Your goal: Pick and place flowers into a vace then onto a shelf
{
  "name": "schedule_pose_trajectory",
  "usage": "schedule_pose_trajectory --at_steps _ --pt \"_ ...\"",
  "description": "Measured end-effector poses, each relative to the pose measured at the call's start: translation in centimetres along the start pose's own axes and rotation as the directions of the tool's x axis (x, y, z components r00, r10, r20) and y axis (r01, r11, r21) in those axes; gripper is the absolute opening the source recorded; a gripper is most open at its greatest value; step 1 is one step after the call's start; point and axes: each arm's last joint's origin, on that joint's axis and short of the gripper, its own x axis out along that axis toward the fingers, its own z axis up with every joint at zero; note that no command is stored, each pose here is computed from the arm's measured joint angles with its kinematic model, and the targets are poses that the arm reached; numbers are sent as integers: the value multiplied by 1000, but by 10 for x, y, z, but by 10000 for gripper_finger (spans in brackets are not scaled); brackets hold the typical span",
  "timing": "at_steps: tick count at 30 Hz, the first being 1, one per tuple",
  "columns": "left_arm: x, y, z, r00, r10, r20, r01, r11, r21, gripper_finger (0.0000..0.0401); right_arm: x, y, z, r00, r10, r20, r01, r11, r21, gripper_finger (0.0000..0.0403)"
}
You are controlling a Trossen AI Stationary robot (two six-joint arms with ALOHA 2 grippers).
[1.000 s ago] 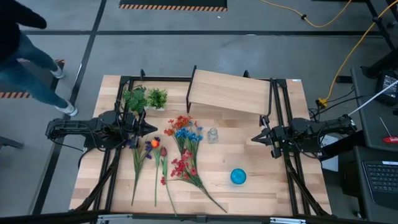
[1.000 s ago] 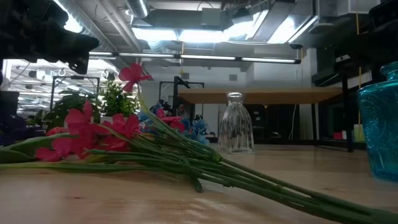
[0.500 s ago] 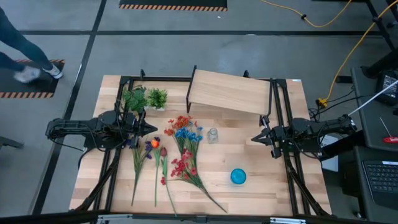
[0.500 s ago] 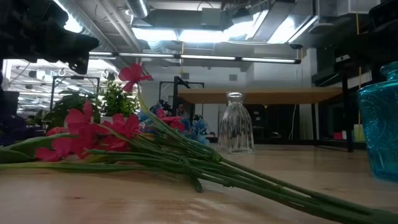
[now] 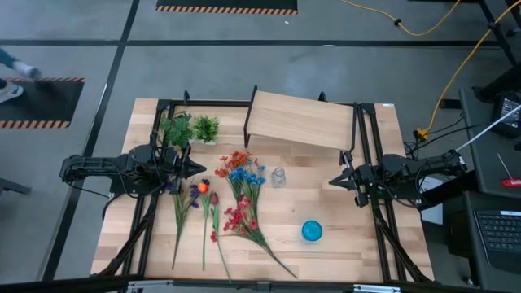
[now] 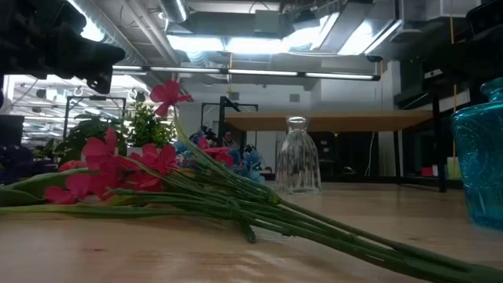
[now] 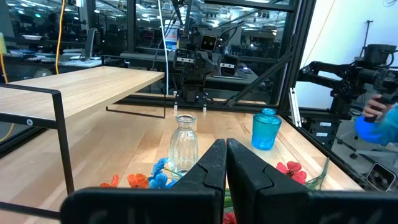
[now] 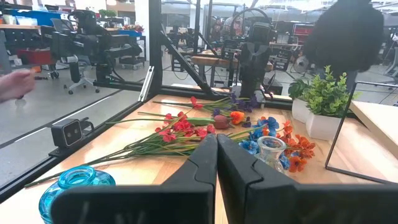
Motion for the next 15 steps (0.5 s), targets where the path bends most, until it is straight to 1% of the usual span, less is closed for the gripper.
schedule_pose_trajectory --at_steps 8,12,15 --pt "0 0 0 1000 0 0 0 1000 8 6 0 0 0 1000 0 0 0 1000 0 15" --pt "0 0 0 1000 15 2 -15 993 113 6 0 0 0 1000 0 0 0 1000 5 15" --pt "0 0 0 1000 16 2 -17 988 153 6 0 0 0 1000 0 0 0 1000 31 15"
